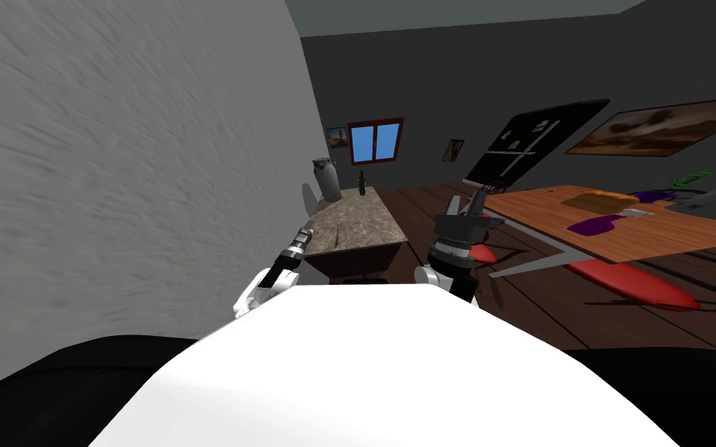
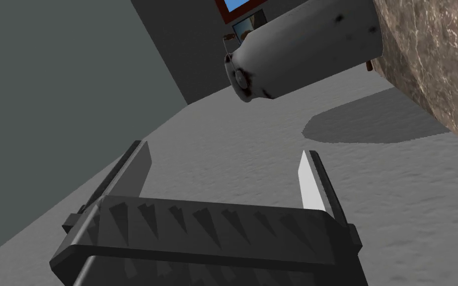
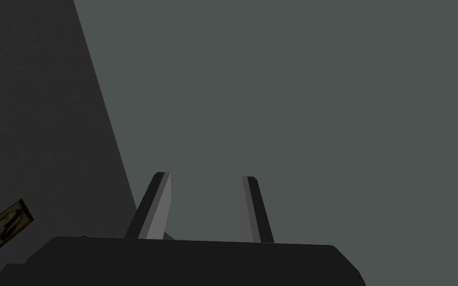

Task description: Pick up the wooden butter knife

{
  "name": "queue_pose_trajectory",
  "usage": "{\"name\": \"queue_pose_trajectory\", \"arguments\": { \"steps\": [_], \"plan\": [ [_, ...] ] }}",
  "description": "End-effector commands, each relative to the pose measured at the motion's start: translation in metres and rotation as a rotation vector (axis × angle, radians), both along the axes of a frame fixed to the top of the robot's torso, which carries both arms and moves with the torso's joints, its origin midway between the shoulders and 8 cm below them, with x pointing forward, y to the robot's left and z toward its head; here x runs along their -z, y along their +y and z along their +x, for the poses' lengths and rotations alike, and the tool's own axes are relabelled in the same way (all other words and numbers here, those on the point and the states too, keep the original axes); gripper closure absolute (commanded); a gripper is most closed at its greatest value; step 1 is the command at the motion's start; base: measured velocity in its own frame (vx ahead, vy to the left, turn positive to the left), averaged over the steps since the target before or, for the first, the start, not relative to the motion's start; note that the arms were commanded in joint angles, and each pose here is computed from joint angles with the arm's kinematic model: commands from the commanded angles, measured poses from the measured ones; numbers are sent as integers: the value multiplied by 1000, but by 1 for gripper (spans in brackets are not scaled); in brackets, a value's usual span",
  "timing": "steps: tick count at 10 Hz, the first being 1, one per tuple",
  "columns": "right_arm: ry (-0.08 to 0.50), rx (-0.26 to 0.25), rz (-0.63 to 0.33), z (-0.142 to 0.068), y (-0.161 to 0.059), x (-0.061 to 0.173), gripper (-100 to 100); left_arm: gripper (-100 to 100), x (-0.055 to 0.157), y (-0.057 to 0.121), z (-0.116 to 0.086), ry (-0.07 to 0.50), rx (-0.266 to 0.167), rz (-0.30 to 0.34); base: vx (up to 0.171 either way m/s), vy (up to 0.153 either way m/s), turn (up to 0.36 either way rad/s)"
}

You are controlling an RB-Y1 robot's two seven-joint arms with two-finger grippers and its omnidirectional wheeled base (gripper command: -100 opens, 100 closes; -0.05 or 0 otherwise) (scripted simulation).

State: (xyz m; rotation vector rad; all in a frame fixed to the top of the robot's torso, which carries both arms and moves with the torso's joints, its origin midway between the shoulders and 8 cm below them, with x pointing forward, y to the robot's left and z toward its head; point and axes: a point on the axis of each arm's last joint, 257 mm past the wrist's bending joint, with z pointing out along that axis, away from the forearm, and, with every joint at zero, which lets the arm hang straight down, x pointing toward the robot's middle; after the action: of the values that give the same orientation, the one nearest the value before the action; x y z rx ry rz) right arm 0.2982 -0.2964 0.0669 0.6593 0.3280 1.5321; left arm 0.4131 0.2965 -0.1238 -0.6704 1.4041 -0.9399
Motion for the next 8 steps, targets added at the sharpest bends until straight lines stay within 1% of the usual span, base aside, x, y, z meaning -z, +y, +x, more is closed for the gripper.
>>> {"name": "queue_pose_trajectory", "arguments": {
  "steps": [1,2,3,4,6,7,8],
  "plan": [
    [0,0,0,0,0,0,0,-100,20,7,0,72,-3,45,-18,-61,-75],
    [0,0,0,0,0,0,0,-100,24,9,1,87,-4,58,-12,-44,-20],
    [0,0,0,0,0,0,0,-100,36,16,2,135,-7,88,-14,-37,-62],
    [0,0,0,0,0,0,0,-100,37,16,2,141,-7,95,-9,-27,-27],
    [0,0,0,0,0,0,0,-100,58,29,3,228,-9,156,-9,-42,-97],
    [0,0,0,0,0,0,0,-100,62,32,2,248,-16,167,-6,-40,-35],
    [0,0,0,0,0,0,0,-100,73,40,2,293,-19,199,-2,-36,-94]
  ]
}}
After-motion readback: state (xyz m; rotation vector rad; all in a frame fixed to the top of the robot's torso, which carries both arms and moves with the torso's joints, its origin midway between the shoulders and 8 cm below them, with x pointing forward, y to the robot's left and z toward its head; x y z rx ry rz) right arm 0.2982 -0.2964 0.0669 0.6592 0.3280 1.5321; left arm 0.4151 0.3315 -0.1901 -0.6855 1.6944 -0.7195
